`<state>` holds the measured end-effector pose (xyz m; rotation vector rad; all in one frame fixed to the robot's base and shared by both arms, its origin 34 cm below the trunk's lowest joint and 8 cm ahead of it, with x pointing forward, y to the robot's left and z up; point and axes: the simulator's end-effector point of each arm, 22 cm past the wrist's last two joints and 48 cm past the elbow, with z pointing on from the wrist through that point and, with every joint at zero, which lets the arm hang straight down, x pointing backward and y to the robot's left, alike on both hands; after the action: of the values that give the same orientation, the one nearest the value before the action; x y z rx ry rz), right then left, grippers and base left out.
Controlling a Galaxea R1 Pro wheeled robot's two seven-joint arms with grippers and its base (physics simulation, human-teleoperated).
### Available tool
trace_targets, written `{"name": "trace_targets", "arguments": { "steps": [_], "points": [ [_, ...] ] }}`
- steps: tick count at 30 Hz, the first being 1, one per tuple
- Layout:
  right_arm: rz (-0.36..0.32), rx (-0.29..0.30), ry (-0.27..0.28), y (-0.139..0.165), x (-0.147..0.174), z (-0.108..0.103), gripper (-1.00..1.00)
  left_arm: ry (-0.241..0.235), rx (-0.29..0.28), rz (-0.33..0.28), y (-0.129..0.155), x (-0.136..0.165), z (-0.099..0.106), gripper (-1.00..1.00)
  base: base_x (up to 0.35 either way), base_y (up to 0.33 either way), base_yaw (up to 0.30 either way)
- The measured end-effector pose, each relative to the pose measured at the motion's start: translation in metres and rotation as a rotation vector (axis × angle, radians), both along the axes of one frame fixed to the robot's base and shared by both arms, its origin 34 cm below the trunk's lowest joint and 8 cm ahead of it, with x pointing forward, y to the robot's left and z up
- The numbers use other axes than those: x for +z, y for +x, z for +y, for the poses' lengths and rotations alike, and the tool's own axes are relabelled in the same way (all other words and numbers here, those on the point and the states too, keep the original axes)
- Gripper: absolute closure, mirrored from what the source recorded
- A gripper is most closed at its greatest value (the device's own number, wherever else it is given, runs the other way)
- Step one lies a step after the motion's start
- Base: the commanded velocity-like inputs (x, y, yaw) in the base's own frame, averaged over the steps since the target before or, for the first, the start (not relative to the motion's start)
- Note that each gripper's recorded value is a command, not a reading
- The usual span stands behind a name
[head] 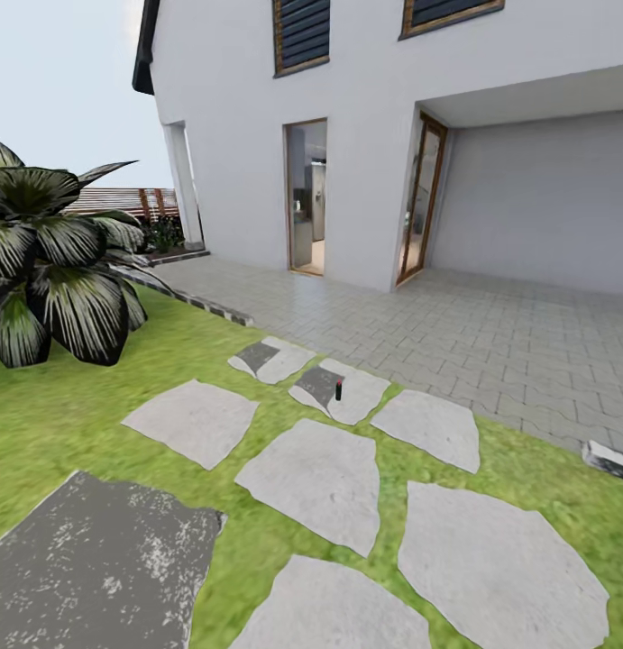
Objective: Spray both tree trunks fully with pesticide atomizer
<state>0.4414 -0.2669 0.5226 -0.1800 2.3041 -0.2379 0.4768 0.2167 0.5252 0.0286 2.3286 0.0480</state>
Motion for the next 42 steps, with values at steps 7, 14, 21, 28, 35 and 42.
{"name": "trace_targets", "arguments": {
  "steps": [7, 14, 21, 28, 35, 42],
  "points": [
    [0.0, -0.001, 0.0, -0.0001, 0.0, -0.0001, -1.0, -0.001, -0.001, 0.0, 0.0001, 0.0001, -0.001, -1.0, 0.346, -0.133, 0.0],
    [0.0, -0.001, 0.0, -0.0001, -0.0001, -0.0002, -1.0, -0.002, -0.002, 0.0, 0.0001, 0.0001, -0.0018, -1.0, 0.33, -0.201, 0.0],
    [0.0, -0.001, 0.002, -0.0001, -0.0001, 0.0008, -1.0, -0.002, 0.0, 0.0, 0.0001, 0.0001, -0.0009, -1.0, 0.316, -0.213, 0.0],
    [0.004, -0.001, 0.002, 0.0005, -0.0019, 0.001, -1.0, -0.002, 0.0, 0.003, 0.0007, -0.0019, -0.0009, -1.0, 0.297, -0.231, 0.0],
    [0.0, -0.001, 0.002, -0.0001, -0.0001, 0.001, -1.0, -0.002, 0.0, 0.0, 0.0001, 0.0, -0.0009, -1.0, 0.295, -0.234, 0.0],
    [0.0, -0.001, 0.002, -0.0001, -0.0001, 0.001, -1.0, -0.002, 0.0, 0.0, 0.0001, 0.0, -0.0009, -1.0, 0.294, -0.234, 0.008]
  ]
}}
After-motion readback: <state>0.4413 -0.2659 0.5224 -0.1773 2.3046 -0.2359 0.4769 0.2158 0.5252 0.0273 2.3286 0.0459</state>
